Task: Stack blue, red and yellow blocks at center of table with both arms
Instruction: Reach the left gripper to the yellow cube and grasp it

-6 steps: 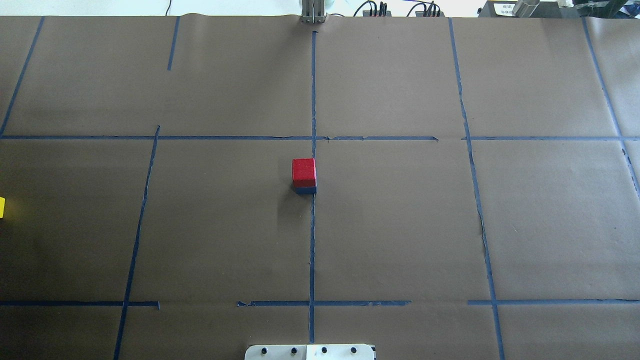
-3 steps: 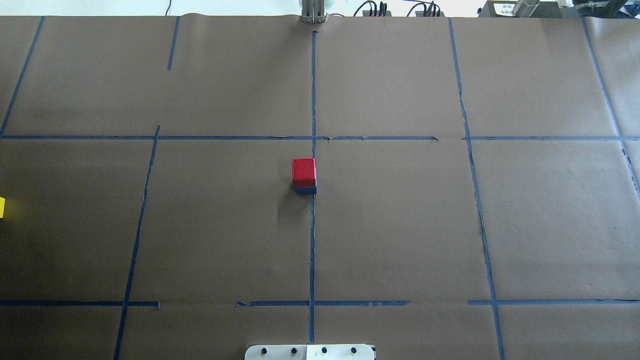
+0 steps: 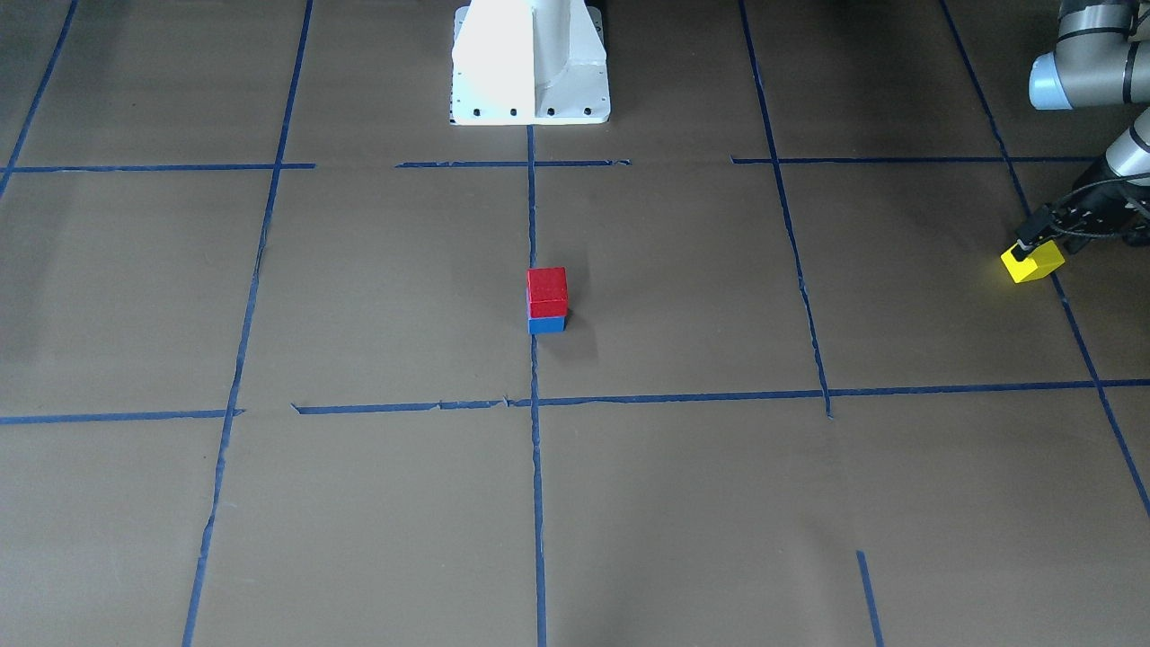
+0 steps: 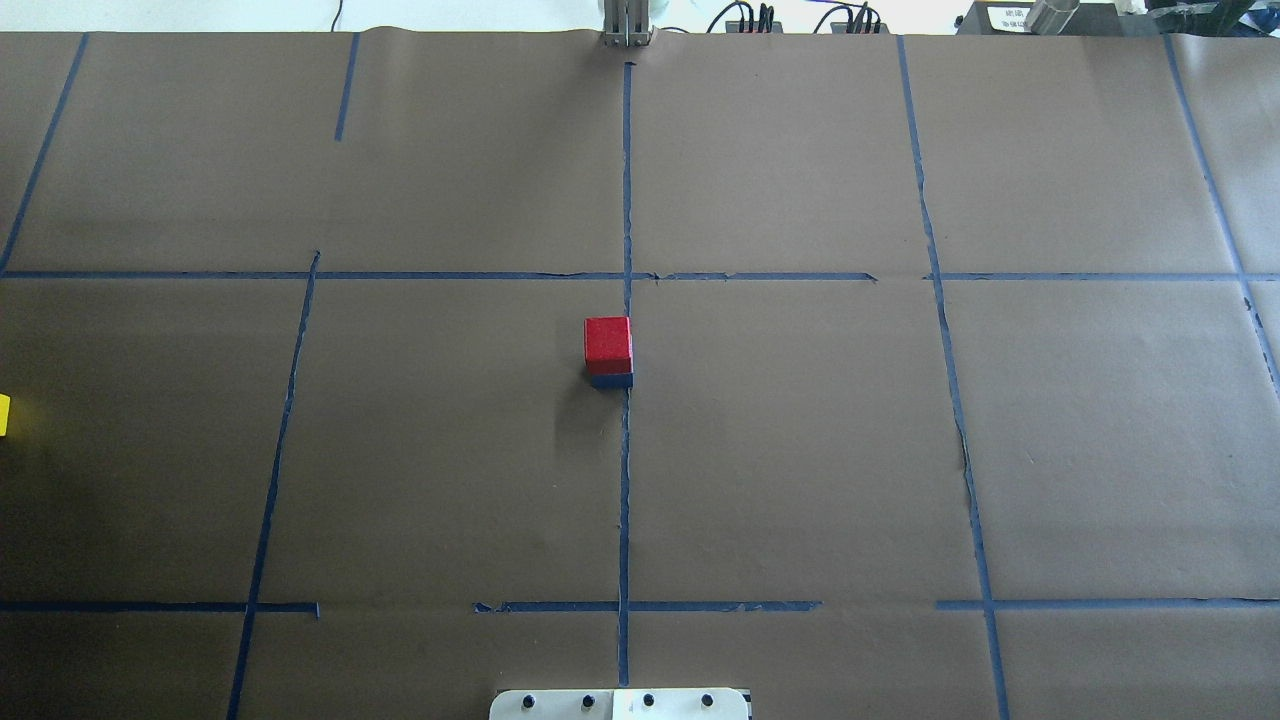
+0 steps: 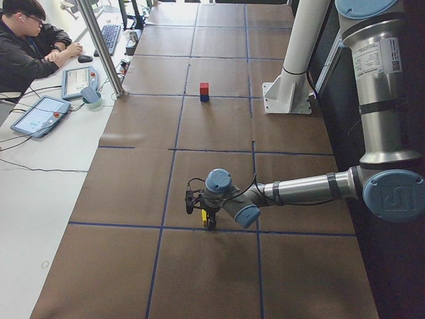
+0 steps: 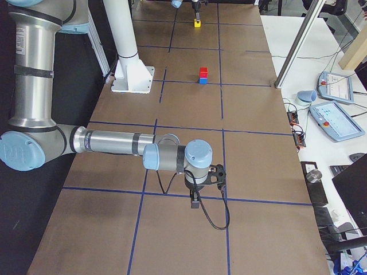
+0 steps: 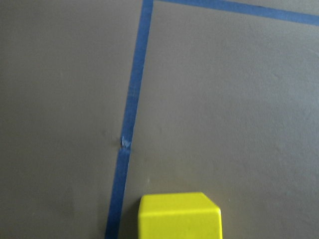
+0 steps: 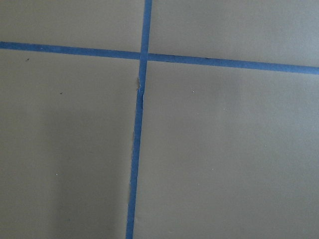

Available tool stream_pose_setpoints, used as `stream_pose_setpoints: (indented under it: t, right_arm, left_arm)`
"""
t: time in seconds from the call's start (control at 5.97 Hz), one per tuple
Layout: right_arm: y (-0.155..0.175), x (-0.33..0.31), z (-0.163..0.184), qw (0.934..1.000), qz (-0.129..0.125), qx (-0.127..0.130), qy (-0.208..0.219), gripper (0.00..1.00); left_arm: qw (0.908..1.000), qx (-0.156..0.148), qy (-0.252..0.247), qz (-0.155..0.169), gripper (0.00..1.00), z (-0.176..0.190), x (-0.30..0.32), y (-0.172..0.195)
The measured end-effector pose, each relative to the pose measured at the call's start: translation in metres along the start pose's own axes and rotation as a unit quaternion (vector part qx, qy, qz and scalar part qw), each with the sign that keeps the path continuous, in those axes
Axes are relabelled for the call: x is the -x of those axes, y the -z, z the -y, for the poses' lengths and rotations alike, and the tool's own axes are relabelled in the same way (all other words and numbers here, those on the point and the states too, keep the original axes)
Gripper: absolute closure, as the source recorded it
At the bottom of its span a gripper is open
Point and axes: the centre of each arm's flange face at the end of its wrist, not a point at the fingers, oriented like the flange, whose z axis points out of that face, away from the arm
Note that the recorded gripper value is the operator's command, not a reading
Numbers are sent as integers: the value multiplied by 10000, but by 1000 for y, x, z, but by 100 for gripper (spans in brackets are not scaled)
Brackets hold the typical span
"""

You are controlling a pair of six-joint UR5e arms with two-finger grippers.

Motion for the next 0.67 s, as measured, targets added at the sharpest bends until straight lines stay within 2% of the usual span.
stream_pose_setpoints:
  t: [0.17, 0.34, 0.67]
  right_arm:
    - [0, 0, 0, 10000, 0, -1, 2, 0]
    - [0, 0, 0, 10000, 0, -2, 6, 0]
    - [1, 1, 0, 10000, -1, -13, 19, 0]
  left_arm:
    - [10000, 4, 7, 8, 87, 2, -1, -2]
    - [10000, 13, 9, 18, 97, 2, -1, -3]
    - [9999, 29, -100, -6, 100, 4, -5, -4]
